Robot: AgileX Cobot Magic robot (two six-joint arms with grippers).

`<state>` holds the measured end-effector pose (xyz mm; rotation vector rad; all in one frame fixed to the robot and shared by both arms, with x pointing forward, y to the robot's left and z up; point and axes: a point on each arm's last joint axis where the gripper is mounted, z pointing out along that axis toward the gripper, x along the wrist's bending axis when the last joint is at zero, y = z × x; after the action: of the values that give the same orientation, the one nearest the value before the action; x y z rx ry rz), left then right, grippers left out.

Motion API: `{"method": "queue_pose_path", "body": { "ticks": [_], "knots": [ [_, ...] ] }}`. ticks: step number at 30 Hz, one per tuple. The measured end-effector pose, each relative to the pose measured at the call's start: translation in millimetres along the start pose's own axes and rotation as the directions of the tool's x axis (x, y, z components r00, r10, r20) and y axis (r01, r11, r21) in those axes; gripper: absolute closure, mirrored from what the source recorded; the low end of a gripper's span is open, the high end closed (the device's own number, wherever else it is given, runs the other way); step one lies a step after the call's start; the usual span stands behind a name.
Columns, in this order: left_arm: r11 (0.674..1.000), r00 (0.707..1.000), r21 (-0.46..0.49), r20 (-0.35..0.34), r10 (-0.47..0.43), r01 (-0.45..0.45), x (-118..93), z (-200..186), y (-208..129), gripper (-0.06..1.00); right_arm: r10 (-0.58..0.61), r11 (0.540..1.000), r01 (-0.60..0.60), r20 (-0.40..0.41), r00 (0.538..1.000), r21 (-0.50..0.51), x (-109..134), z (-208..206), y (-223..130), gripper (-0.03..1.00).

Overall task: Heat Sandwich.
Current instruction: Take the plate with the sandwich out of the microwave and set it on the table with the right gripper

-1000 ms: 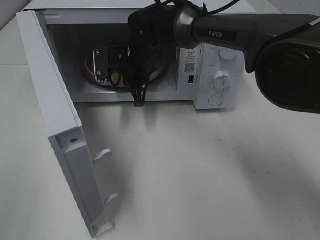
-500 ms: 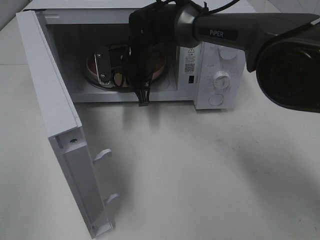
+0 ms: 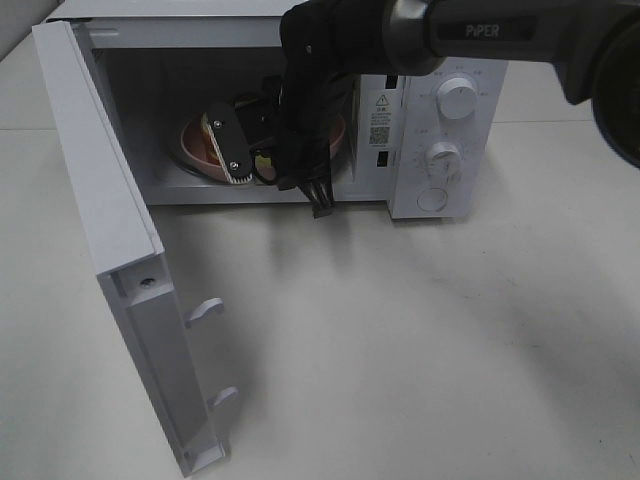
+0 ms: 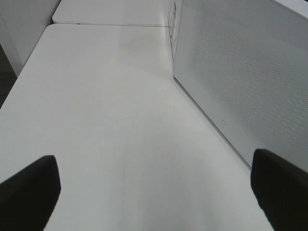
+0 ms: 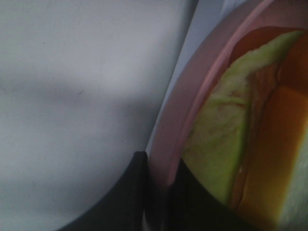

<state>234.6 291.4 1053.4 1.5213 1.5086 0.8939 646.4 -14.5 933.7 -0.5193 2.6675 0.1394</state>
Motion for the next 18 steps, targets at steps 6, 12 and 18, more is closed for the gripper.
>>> {"method": "queue_pose_path", "body": {
  "ticks": [6, 12, 18],
  "knots": [
    [1.000, 1.000, 0.000, 0.000, 0.000, 0.000, 0.0, 0.0, 0.0, -0.05, -0.081, 0.996, 0.081, -0.010, 0.997, -0.024, 14.7, -11.1, -3.7, 0.87],
    [1.000, 1.000, 0.000, 0.000, 0.000, 0.000, 0.0, 0.0, 0.0, -0.05, -0.120, 0.992, 0.119, -0.017, 0.993, -0.030, 25.2, -21.7, -6.3, 0.87],
    [1.000, 1.000, 0.000, 0.000, 0.000, 0.000, 0.0, 0.0, 0.0, -0.05, -0.168, 0.985, 0.167, -0.019, 0.986, -0.031, 36.9, -38.5, -10.2, 0.87]
  ]
}}
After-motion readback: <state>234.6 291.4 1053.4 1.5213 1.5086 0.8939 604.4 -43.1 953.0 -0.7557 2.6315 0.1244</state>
